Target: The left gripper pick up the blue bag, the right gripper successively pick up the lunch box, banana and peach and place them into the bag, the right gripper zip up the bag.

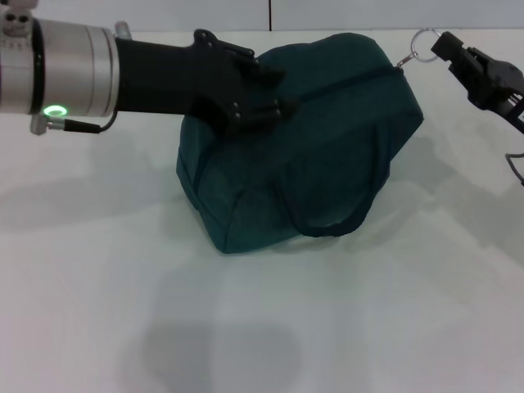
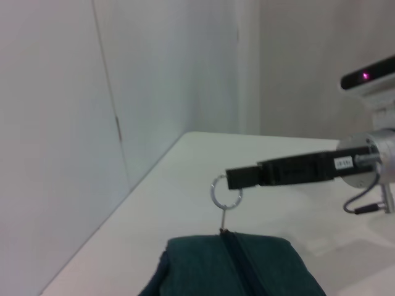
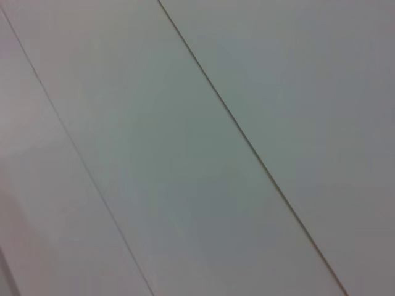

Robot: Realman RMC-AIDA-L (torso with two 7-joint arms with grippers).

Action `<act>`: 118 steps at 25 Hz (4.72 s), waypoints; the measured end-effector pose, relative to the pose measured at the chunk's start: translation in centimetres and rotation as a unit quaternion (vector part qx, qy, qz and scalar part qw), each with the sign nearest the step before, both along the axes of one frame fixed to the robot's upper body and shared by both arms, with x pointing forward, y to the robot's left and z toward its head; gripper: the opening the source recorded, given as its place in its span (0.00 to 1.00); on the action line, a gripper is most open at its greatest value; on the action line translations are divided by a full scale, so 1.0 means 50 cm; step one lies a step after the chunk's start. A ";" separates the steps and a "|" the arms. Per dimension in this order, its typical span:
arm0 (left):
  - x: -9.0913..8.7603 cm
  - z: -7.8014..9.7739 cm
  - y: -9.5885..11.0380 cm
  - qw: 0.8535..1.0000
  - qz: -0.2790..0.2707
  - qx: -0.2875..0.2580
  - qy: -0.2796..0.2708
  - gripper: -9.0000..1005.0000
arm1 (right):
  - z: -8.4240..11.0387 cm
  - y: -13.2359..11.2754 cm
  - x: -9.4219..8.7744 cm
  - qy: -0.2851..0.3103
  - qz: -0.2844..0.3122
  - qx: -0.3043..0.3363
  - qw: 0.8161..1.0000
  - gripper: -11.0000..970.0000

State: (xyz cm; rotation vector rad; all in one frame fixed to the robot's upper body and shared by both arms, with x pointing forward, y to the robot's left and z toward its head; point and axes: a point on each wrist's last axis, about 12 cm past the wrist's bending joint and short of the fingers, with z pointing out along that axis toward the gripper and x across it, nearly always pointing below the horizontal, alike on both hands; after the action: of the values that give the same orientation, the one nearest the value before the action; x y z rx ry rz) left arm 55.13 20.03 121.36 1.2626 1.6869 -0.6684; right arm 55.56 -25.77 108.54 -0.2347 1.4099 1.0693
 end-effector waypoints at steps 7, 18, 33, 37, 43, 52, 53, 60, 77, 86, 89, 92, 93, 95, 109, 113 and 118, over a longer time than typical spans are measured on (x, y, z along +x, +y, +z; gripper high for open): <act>-0.003 -0.008 -0.011 1.000 -0.013 0.015 -0.013 0.51 | 0.012 0.005 0.000 -0.009 0.015 0.017 1.000 0.02; 0.009 -0.026 -0.021 0.998 0.013 0.052 -0.028 0.80 | 0.014 0.007 0.000 -0.009 0.019 0.021 1.000 0.03; 0.009 -0.029 -0.018 0.998 0.013 0.058 -0.031 0.76 | 0.013 0.004 0.001 -0.008 0.016 0.019 1.000 0.03; 0.009 -0.029 -0.017 0.998 0.014 0.059 -0.032 0.65 | 0.013 0.004 0.001 -0.008 0.016 0.019 1.000 0.03; 0.009 -0.029 -0.017 0.998 0.013 0.060 -0.032 0.54 | 0.014 0.005 0.001 -0.009 0.017 0.019 1.000 0.03; 0.008 -0.029 -0.017 0.998 0.012 0.060 -0.031 0.21 | 0.014 0.005 0.001 -0.009 0.017 0.020 1.000 0.03; 0.008 -0.029 -0.017 0.998 0.012 0.060 -0.031 0.18 | 0.014 0.005 0.001 -0.009 0.017 0.020 1.000 0.03; 0.009 -0.032 -0.016 0.997 0.013 0.066 -0.031 0.07 | 0.014 0.006 0.000 -0.008 0.018 0.021 1.000 0.04; 0.008 -0.028 -0.017 0.997 0.012 0.068 -0.034 0.07 | 0.010 0.000 0.000 -0.002 0.006 0.025 1.000 0.04; -0.001 -0.013 -0.013 0.998 0.011 0.047 -0.042 0.08 | -0.008 -0.021 0.001 0.024 -0.030 0.016 0.999 0.04; -0.003 -0.009 -0.012 0.998 0.010 0.045 -0.045 0.09 | -0.015 -0.024 0.004 0.036 -0.040 0.009 0.998 0.04; -0.004 -0.007 -0.012 0.998 0.010 0.043 -0.047 0.09 | -0.023 -0.027 0.008 0.051 -0.050 -0.001 0.997 0.04; -0.004 -0.006 -0.012 0.998 0.009 0.041 -0.047 0.10 | -0.027 -0.028 0.009 0.057 -0.054 -0.005 0.997 0.04; -0.005 -0.004 -0.012 0.998 0.008 0.036 -0.049 0.10 | -0.033 -0.029 0.012 0.069 -0.061 -0.014 0.996 0.04; -0.007 0.006 0.001 0.999 0.004 0.009 -0.050 0.13 | -0.065 -0.011 0.032 0.121 -0.072 -0.073 0.987 0.05; -0.004 0.001 0.002 0.999 0.008 0.007 -0.048 0.13 | -0.055 -0.013 0.026 0.105 -0.061 -0.058 0.991 0.05; 0.004 -0.006 0.002 0.999 0.018 -0.005 -0.041 0.14 | -0.049 -0.029 0.007 0.082 -0.067 -0.035 0.994 0.14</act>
State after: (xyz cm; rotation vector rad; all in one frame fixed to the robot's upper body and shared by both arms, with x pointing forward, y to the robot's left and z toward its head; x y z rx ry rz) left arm 55.34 20.12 121.07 1.2344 1.6334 -0.5943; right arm 55.89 -27.20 106.07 -0.1023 1.5889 0.9460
